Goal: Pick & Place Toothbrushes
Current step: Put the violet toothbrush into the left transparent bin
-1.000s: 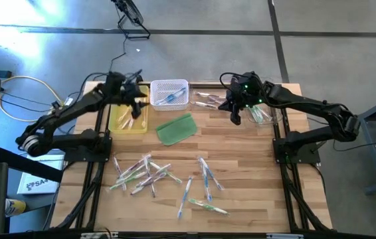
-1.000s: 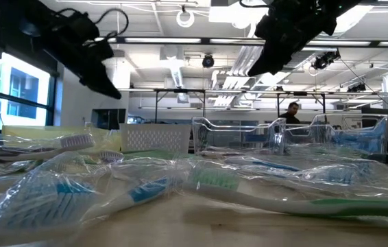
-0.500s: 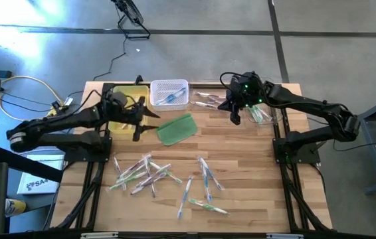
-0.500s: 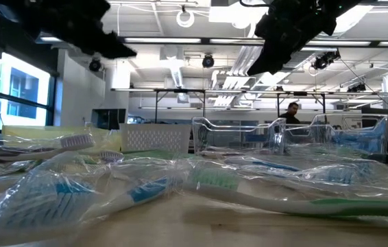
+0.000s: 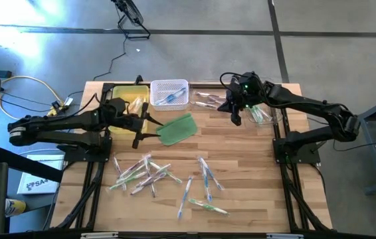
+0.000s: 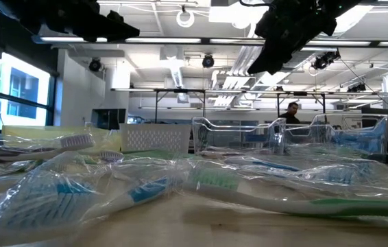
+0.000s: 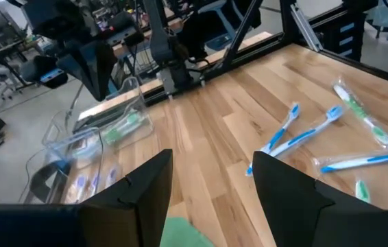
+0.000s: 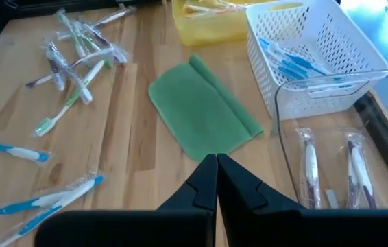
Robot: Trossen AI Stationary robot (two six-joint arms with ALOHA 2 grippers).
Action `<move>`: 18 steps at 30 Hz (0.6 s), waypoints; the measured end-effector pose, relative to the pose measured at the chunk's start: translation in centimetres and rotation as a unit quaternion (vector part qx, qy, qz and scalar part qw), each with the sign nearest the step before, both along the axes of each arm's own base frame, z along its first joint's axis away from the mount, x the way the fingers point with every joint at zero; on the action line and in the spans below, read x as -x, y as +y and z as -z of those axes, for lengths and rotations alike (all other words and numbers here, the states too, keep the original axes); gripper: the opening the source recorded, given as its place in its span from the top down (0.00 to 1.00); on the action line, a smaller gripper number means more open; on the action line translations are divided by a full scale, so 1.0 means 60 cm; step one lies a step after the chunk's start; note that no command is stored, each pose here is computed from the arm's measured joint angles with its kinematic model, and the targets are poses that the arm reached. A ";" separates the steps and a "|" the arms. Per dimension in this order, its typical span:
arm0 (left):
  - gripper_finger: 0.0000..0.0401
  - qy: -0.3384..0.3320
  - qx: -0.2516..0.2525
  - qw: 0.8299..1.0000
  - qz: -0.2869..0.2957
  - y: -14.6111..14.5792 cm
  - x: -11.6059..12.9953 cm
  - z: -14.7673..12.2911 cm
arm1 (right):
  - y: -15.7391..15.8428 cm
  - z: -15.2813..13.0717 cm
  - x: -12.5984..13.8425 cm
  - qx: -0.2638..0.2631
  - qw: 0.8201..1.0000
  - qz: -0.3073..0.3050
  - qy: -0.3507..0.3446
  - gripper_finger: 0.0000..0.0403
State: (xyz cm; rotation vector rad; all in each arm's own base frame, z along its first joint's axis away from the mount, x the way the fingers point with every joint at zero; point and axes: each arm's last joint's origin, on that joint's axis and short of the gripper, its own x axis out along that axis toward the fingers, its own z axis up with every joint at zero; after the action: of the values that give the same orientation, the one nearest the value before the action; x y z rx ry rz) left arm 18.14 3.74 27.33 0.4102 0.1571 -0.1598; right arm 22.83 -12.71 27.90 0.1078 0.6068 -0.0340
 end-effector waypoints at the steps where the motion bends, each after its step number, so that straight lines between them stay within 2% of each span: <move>1: 0.51 0.000 0.000 1.000 0.000 0.000 0.000 0.000 | 0.000 0.000 0.000 -0.001 1.000 0.000 0.001 0.99; 15: 0.51 0.004 -0.007 1.000 0.002 0.000 0.000 0.002 | 0.000 0.001 0.001 -0.001 1.000 -0.001 0.003 0.99; 18: 0.51 0.005 0.007 1.000 -0.001 0.000 0.000 0.001 | 0.000 0.001 0.001 -0.002 1.000 -0.001 0.004 0.99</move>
State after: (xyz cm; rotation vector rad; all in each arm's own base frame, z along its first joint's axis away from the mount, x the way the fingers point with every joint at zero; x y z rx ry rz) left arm 18.12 3.73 27.24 0.3962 0.1666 -0.1616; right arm 22.79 -12.68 27.84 0.1103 0.6142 -0.0320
